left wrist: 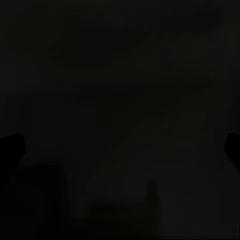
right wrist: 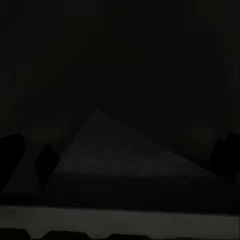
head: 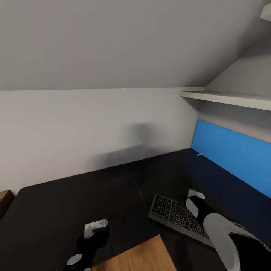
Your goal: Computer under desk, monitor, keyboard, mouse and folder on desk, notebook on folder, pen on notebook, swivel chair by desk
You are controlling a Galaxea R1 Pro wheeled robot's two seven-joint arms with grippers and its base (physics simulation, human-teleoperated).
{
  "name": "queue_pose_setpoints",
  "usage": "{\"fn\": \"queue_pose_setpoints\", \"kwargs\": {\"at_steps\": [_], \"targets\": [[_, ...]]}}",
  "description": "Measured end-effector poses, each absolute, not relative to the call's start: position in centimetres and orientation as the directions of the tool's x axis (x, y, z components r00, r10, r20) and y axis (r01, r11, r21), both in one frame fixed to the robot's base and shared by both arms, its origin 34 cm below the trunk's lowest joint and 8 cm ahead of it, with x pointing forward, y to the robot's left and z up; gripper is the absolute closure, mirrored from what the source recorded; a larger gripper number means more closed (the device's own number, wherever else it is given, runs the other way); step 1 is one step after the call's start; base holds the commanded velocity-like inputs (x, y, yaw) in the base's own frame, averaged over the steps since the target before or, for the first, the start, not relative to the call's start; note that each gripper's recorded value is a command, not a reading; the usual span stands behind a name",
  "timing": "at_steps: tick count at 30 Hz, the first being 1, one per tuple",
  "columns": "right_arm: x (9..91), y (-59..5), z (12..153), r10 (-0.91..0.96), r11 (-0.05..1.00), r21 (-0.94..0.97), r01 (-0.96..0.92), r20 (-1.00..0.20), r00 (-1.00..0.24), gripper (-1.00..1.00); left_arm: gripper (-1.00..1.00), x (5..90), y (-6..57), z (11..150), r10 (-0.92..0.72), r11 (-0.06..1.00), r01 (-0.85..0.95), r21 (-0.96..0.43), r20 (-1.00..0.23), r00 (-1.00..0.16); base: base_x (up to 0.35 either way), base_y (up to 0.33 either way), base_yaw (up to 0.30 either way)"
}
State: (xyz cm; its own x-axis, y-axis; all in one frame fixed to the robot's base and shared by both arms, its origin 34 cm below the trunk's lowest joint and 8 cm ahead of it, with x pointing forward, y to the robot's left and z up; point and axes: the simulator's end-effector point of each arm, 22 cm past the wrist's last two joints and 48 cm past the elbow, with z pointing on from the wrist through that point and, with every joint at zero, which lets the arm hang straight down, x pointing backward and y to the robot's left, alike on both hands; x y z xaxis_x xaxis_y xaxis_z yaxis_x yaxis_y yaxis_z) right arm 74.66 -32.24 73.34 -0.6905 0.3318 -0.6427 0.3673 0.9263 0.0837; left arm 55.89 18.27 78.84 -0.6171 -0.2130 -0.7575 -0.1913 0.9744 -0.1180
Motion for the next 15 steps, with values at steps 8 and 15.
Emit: {"fn": "queue_pose_setpoints", "kwargs": {"at_steps": [8, 15], "targets": [[74.76, -32.01, 73.39, 0.337, 0.925, 0.092, 0.368, -0.645, -0.686, -1.00, -1.00, 55.85, 18.27, 78.76, -0.212, 0.975, -0.191, -0.117, -0.756, -0.619, -0.008, 0.047, 0.000], [74.75, -32.08, 73.37, 0.338, 0.924, 0.092, 0.371, -0.650, -0.681, -1.00, -1.00, 55.71, 17.72, 78.67, -0.204, 0.977, -0.178, -0.117, -0.755, -0.624, 0.000, 0.001, 0.000]]}}
